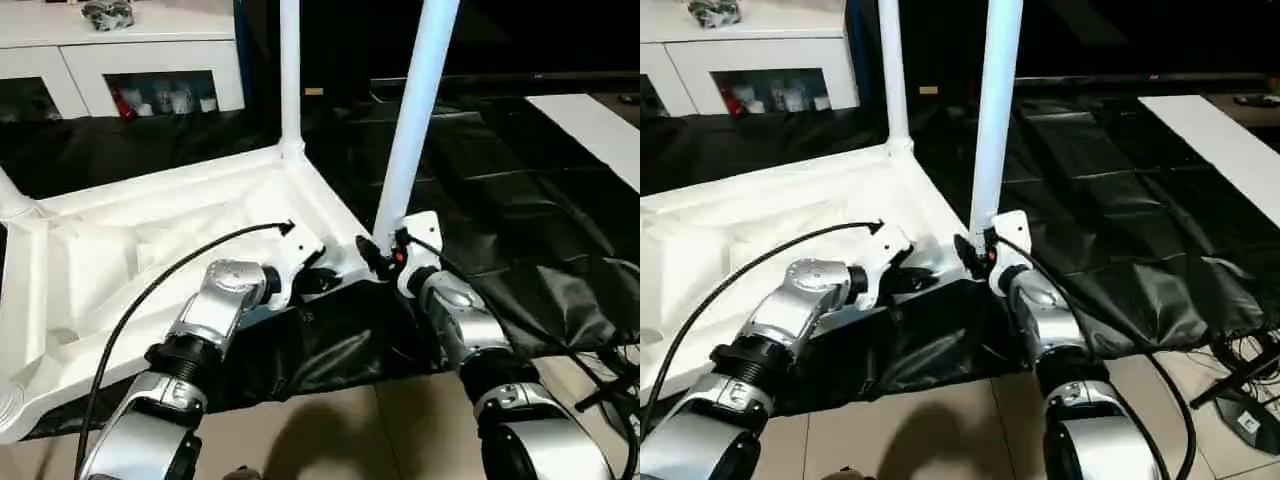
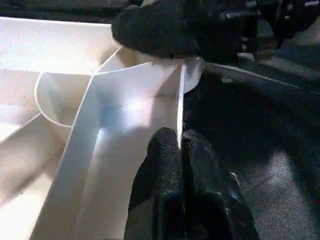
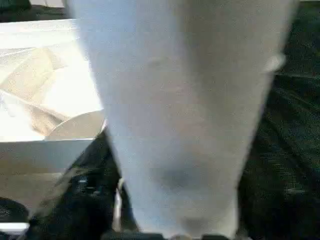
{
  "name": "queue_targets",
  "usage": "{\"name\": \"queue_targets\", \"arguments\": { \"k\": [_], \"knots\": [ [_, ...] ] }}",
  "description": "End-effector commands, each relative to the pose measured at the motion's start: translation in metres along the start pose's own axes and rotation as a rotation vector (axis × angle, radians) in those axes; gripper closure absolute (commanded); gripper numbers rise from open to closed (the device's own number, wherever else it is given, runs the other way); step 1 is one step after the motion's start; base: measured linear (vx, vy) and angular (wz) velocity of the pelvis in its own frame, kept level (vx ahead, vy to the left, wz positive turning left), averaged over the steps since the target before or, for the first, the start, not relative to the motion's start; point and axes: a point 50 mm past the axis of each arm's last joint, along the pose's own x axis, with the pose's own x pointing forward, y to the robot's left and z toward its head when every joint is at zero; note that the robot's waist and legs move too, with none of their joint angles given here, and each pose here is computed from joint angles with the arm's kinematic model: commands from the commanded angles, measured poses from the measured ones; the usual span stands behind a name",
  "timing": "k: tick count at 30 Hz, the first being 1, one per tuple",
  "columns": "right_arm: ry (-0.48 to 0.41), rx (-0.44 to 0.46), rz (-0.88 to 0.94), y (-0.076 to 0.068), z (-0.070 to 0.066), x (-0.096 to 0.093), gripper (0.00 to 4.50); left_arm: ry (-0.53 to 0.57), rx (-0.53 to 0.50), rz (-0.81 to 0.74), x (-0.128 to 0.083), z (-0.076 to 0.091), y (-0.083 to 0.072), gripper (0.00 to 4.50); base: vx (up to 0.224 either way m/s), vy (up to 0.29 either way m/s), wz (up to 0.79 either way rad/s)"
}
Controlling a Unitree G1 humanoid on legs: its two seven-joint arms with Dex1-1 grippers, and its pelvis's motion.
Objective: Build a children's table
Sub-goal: Rotate leg to tighten
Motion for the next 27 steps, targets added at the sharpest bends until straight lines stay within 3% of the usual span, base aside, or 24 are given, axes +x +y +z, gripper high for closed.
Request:
{"name": "queue_targets", "arguments": {
  "k": [1,6,8,16,27],
  "knots": [
    [0.017,-0.027,0.244,0.038,-0.003,0.009,0.88,-0.083,-0.01,-0.056,0.013,0.011,-0.014,4.5,0.0,0.0,0.0],
    [0.038,-0.074,0.348,0.029,-0.002,0.002,0.66,-0.081,0.022,-0.116,0.006,0.009,-0.013,4.5,0.0,0.0,0.0],
    [0.084,-0.123,0.5,0.022,-0.002,-0.008,0.66,-0.072,0.053,-0.202,-0.003,0.008,-0.012,4.5,0.0,0.0,0.0],
    [0.2,-0.145,0.81,0.017,-0.004,-0.027,0.66,-0.041,0.096,-0.374,-0.018,0.009,-0.01,4.5,0.0,0.0,0.0],
    [0.318,-0.163,1.042,0.021,-0.003,-0.037,1.61,0.019,0.104,-0.49,-0.029,0.006,-0.003,4.5,0.0,0.0,0.0]
  ]
}}
